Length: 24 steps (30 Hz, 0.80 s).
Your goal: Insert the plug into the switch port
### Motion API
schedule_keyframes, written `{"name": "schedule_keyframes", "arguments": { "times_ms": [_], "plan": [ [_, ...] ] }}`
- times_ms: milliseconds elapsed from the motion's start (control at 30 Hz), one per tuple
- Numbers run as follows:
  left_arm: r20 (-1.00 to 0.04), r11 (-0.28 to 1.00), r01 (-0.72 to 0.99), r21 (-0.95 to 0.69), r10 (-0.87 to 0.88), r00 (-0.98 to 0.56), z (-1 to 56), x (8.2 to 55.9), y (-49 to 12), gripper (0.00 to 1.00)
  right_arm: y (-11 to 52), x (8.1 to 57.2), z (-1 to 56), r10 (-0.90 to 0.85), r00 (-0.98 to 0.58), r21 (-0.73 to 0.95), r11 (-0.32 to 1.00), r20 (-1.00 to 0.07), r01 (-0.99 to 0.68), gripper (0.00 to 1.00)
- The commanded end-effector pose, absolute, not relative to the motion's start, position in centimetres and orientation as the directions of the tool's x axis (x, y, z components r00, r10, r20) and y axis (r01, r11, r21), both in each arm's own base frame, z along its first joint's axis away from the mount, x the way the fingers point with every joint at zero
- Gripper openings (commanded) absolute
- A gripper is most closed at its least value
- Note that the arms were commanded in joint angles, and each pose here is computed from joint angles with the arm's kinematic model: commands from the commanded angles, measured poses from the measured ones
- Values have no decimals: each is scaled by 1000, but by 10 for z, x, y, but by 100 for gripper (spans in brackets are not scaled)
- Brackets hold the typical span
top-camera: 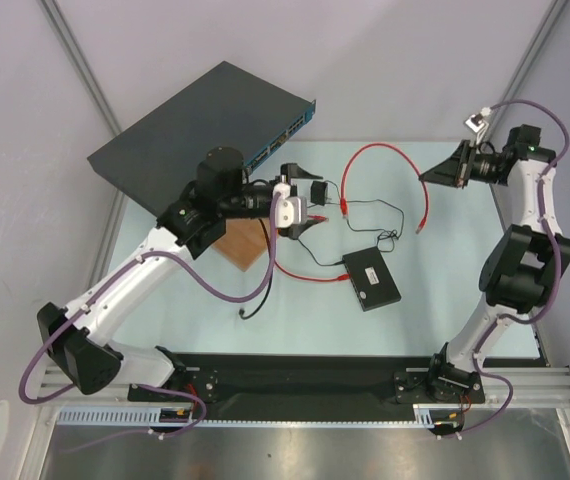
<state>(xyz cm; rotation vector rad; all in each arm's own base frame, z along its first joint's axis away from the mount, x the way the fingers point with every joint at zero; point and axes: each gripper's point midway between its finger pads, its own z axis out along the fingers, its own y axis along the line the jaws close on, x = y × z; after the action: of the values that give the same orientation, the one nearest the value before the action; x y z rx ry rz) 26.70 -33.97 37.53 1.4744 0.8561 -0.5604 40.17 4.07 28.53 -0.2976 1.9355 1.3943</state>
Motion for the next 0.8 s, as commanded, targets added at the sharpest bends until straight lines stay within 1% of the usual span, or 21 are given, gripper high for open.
{"name": "schedule_keyframes", "arguments": {
  "times_ms": [0, 33, 67, 133, 167, 233, 267, 333, 367, 400, 433, 467, 633, 767],
  "plan": [
    [-647, -167, 673, 721, 184, 740, 358, 240, -328, 81, 62, 353, 253, 112, -820, 798, 336, -561, -500, 0],
    [-624, -196, 649, 736, 177, 761, 358, 237, -326, 79, 62, 351, 252, 110, -815, 793, 336, -568, -508, 0],
    [-561, -238, 584, 776, 161, 812, 354, 235, -325, 79, 64, 348, 249, 90, -815, 786, 344, -572, -513, 0],
    [-551, -299, 572, 763, 162, 819, 339, 225, -321, 75, 70, 344, 245, 52, -810, 770, 351, -584, -532, 0],
    [-514, -324, 533, 782, 148, 845, 336, 222, -321, 74, 74, 343, 244, 39, -812, 770, 347, -583, -536, 0],
    [-495, -377, 510, 773, 144, 857, 324, 213, -322, 71, 79, 340, 243, 32, -817, 775, 338, -576, -533, 0],
    [-457, -399, 467, 790, 126, 881, 322, 211, -323, 70, 81, 338, 242, 21, -819, 775, 336, -574, -535, 0],
    [-433, -456, 432, 778, 109, 895, 310, 200, -325, 68, 89, 334, 242, -2, -818, 772, 330, -575, -543, 0],
    [-399, -498, 396, 772, 105, 911, 301, 197, -326, 66, 93, 332, 241, -15, -821, 773, 328, -571, -544, 0],
    [-369, -507, 363, 782, 94, 925, 301, 196, -328, 66, 95, 330, 241, -23, -820, 771, 325, -572, -547, 0],
    [-362, -539, 353, 764, 95, 927, 292, 193, -326, 65, 97, 328, 241, -26, -820, 771, 322, -572, -549, 0],
    [-320, -566, 309, 764, 83, 944, 287, 193, -327, 65, 100, 325, 241, -36, -819, 770, 321, -572, -552, 0],
    [-251, -638, 233, 734, 64, 966, 262, 195, -325, 63, 111, 315, 243, -63, -820, 771, 306, -569, -559, 0],
    [-229, -658, 215, 722, 66, 971, 253, 198, -326, 62, 116, 308, 243, -71, -824, 776, 297, -562, -556, 0]
  ]
}}
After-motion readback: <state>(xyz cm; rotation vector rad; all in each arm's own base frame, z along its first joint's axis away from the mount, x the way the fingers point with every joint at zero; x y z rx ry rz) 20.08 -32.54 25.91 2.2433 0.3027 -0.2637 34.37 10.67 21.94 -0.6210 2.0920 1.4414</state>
